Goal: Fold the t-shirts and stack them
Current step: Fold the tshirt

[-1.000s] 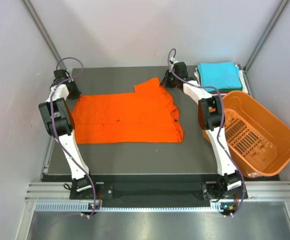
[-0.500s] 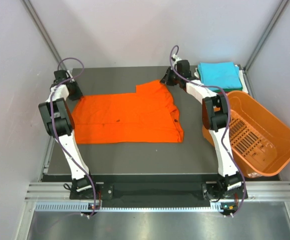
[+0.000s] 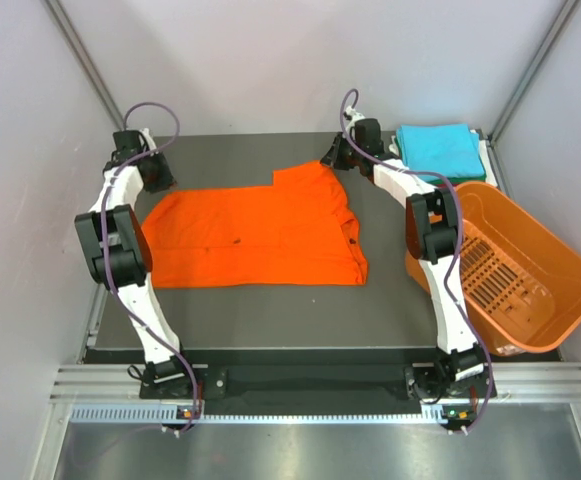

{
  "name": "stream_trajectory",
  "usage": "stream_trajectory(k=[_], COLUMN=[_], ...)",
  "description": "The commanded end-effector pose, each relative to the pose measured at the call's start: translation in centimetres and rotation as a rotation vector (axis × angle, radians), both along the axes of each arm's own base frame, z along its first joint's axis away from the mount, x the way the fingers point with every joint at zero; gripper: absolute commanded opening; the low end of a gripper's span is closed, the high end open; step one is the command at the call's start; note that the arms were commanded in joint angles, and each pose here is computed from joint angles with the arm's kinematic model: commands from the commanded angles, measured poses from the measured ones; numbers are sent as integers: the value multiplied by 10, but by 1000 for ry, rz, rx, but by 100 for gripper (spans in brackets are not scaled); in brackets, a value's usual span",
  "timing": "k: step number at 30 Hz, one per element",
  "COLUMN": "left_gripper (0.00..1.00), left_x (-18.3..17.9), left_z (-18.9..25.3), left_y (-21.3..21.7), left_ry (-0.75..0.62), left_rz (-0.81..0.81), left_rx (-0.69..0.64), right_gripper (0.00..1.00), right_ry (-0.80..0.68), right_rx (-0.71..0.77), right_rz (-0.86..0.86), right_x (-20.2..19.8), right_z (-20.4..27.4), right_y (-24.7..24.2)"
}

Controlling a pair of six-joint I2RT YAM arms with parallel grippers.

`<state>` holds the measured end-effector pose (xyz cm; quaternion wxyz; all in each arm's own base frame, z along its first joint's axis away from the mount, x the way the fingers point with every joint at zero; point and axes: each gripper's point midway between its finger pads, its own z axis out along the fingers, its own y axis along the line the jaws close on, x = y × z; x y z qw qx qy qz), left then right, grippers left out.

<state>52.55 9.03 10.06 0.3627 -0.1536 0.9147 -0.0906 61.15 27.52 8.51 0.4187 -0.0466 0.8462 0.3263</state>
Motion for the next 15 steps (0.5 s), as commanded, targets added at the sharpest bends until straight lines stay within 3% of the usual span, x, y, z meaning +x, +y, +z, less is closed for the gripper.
stream_trajectory(k=[1, 8, 12, 15], left_gripper=[34, 44, 49, 51], left_x=[-11, -11, 2, 12], left_z=[24, 16, -12, -20], left_y=[-1, 34, 67, 68], left_ry=[-15, -10, 21, 24], left_rz=[-33, 80, 146, 126], left_rx=[66, 162, 88, 12], right_gripper=[0, 0, 0, 0], right_ry=[-152, -144, -130, -126], right_rx=[30, 33, 44, 51], right_rz=[18, 22, 22, 29], right_x=[9, 9, 8, 6], right_z=[65, 60, 58, 58], right_y=[2, 2, 3, 6])
